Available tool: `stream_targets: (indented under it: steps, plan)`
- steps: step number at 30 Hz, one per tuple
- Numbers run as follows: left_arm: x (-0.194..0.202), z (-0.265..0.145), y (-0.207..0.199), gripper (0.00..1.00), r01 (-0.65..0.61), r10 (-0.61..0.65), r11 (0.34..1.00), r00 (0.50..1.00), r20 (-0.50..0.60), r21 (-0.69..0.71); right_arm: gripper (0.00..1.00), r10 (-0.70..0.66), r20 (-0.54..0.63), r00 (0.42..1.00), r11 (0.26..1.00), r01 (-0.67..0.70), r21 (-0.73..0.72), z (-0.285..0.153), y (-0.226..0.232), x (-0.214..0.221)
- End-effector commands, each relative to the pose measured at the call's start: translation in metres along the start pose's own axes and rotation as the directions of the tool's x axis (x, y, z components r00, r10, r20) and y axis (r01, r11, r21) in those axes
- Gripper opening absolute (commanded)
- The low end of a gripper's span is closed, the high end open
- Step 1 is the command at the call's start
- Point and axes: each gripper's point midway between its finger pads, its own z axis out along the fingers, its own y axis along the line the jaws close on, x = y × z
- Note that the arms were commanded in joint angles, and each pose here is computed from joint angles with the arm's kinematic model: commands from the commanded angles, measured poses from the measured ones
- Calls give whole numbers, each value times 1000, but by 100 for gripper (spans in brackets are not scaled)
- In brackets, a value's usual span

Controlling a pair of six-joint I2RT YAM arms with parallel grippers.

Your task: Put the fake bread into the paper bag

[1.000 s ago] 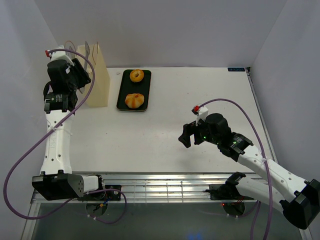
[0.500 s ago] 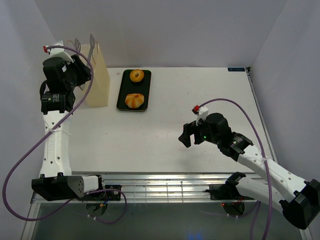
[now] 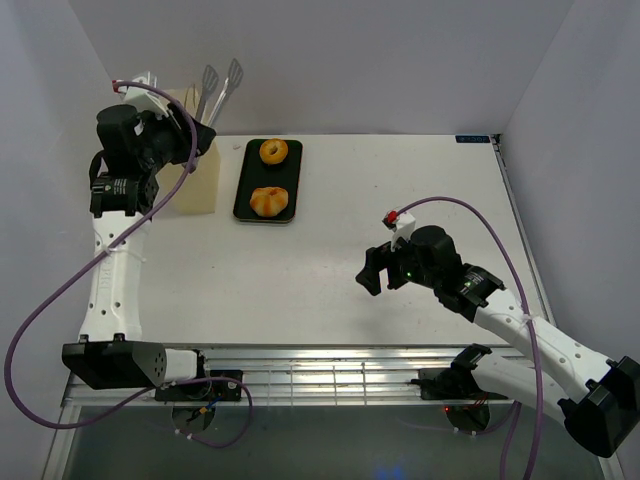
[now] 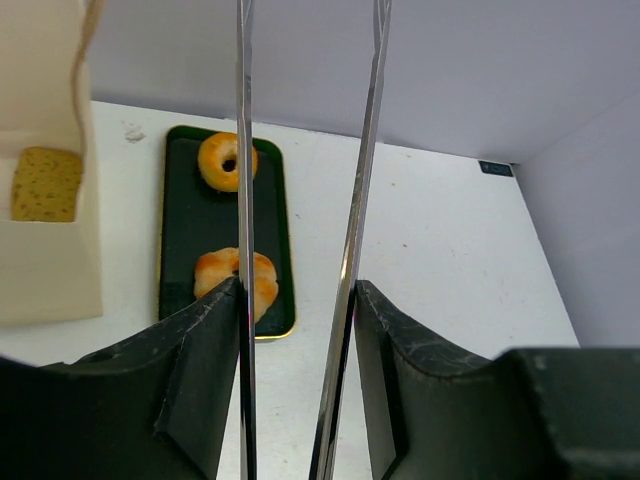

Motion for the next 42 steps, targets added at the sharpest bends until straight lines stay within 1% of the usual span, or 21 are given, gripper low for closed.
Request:
stream_targets:
  steps: [1,6,8,11,15,17,19,20,22,23,25,27,30,33,34,38,40,42]
  plan:
    - [-6,-5,-49,56,-24,20,989,999,26,146,90,4,53,999,1000,-3,-30,0,7,-18]
    - [26,6,-87,56,-35,43,977,998,-34,210,90,16,58,998,999,-14,-33,-3,8,-19]
    - [33,9,-94,56,-29,39,975,998,-40,220,90,25,60,998,999,-23,-34,-4,8,-18]
    - [55,12,-104,56,-5,25,969,997,-75,246,90,37,65,997,999,-35,-35,-7,9,-16]
    - [97,9,-127,56,18,26,954,989,-144,299,90,54,87,995,998,-52,-32,-15,9,-15]
    - [121,12,-124,56,28,26,959,983,-183,283,90,65,81,995,998,-63,-29,-17,8,-11]
    - [132,9,-127,55,27,32,957,979,-199,289,90,68,84,994,997,-66,-26,-20,8,-10]
    - [146,9,-122,55,30,33,961,974,-223,276,90,73,76,994,997,-72,-17,-21,6,-7]
    - [153,5,-116,55,17,41,967,974,-224,254,90,78,85,993,997,-78,-9,-25,5,-8]
    - [168,4,-106,55,14,44,974,968,-247,228,90,81,92,993,997,-80,-7,-27,5,-7]
    - [173,-2,-94,55,2,44,982,970,-238,188,90,85,100,991,996,-85,-4,-29,4,-5]
    - [187,-5,-81,55,-8,45,989,965,-257,145,90,91,99,991,996,-92,-3,-29,3,-2]
    - [194,-12,-71,55,-22,52,993,962,-267,115,90,99,73,992,995,-99,-7,-25,3,4]
    - [199,-15,-55,55,-66,79,996,956,-281,53,90,94,60,994,995,-94,-15,-23,4,5]
    - [199,-16,-44,55,-103,99,995,952,-289,-1,90,87,65,994,996,-86,-15,-23,4,4]
    - [206,-16,-19,56,-189,144,977,929,-340,-104,90,73,80,994,997,-73,2,-25,1,1]
    - [212,-16,-9,56,-214,149,967,916,-372,-141,90,71,80,994,997,-72,7,-25,0,1]
    - [215,-17,-2,56,-231,153,958,912,-380,-169,90,67,77,995,998,-68,5,-24,0,2]
